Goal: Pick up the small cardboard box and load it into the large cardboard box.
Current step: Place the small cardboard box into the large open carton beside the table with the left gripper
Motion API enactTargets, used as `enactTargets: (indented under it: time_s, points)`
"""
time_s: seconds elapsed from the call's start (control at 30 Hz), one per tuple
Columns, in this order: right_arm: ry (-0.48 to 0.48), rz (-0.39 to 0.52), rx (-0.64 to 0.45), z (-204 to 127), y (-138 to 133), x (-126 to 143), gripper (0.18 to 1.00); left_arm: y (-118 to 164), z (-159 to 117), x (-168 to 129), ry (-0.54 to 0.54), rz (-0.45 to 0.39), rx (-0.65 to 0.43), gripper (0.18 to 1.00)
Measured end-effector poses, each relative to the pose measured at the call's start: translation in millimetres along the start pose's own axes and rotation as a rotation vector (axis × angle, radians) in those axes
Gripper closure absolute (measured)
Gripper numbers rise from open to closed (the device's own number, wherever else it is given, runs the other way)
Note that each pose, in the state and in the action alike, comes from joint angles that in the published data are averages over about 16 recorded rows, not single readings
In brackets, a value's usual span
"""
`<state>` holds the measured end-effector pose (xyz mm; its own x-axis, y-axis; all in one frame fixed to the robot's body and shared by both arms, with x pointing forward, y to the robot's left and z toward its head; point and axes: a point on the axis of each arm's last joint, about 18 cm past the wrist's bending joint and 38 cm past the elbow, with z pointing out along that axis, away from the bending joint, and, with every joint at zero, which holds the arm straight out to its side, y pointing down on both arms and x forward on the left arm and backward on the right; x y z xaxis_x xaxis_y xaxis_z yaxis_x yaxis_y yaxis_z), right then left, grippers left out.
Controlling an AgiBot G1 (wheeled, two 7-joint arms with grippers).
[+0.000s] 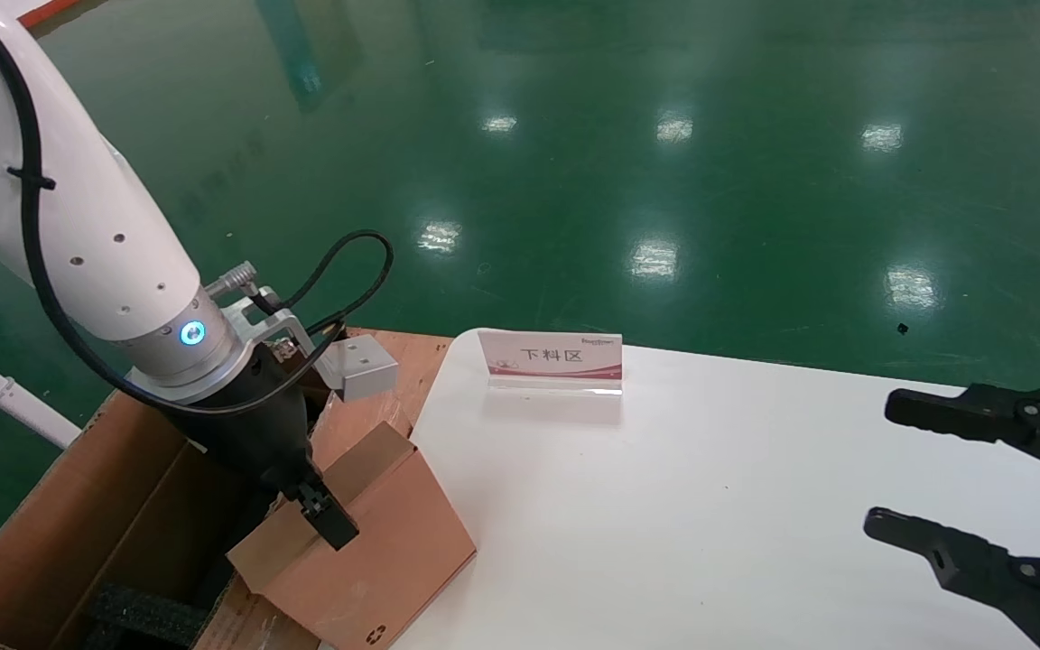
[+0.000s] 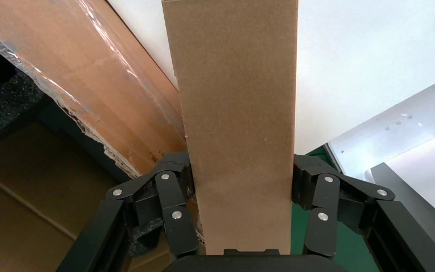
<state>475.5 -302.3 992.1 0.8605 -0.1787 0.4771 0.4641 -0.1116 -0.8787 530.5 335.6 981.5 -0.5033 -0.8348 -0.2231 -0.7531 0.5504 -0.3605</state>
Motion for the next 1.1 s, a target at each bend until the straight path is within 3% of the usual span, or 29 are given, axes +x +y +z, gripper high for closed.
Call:
enactTargets:
  time_s: [0.33, 0.67, 0.87, 1.1]
  points:
    - [0.0, 0.0, 0.0, 0, 0, 0, 0.528, 0, 0, 0, 0.0, 0.0, 0.0, 0.767]
    - [0.0, 0.0, 0.0, 0, 0, 0, 0.362, 1, -12, -9, -0.017, -0.01, 0.025, 0.768]
    - [0.0, 0.0, 0.0, 0, 0, 0, 0.267, 4, -44, -24, -0.05, -0.016, 0.092, 0.768]
    - [0.0, 0.0, 0.0, 0, 0, 0, 0.205, 11, -106, -46, -0.101, -0.021, 0.224, 0.771]
